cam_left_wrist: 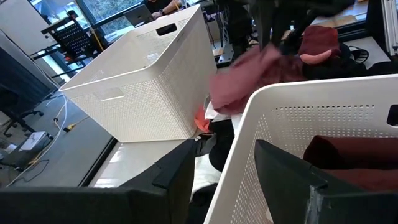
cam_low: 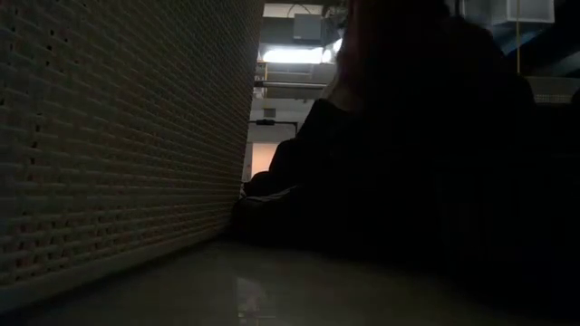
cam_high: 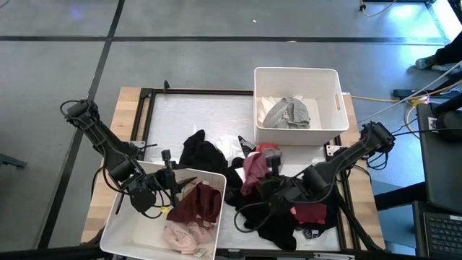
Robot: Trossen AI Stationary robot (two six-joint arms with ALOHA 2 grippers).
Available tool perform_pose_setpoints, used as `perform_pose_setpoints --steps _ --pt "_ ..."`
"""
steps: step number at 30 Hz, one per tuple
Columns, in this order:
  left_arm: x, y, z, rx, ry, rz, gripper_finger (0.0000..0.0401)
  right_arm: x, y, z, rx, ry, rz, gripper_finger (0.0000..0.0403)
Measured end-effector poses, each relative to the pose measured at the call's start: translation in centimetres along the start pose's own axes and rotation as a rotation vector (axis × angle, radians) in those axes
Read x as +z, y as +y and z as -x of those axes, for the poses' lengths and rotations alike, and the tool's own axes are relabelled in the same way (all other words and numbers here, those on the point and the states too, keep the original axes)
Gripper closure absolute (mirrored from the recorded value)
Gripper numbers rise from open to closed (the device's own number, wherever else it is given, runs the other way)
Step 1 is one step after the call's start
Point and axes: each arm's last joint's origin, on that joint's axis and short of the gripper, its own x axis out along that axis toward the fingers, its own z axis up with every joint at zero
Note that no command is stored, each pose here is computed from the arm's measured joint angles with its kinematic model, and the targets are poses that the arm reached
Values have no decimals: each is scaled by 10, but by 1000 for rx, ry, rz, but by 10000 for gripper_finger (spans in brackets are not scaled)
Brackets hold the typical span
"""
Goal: Sort clothes
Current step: Put the maroon boxer into the bottom white bin
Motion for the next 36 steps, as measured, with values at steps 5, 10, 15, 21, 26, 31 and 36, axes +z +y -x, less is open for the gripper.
perform_pose_setpoints --steps 5,10,15,21,26,31,36 --pt "0 0 0 0 0 2 245 29 -17 32 11 -88 -26 393" --pt "0 0 0 0 0 2 245 50 -32 59 26 -190 -46 373" --pt "0 0 0 0 0 2 245 64 -43 78 29 -273 -44 383" --pt "0 0 0 0 0 2 245 84 -50 93 -15 -453 -21 388" --pt "0 0 0 0 0 -1 245 101 -55 105 -59 -631 12 377" --pt "0 0 0 0 0 -1 245 115 -61 117 -116 -803 59 382" --pt "0 0 0 0 0 -1 245 125 -76 118 -69 -964 101 382"
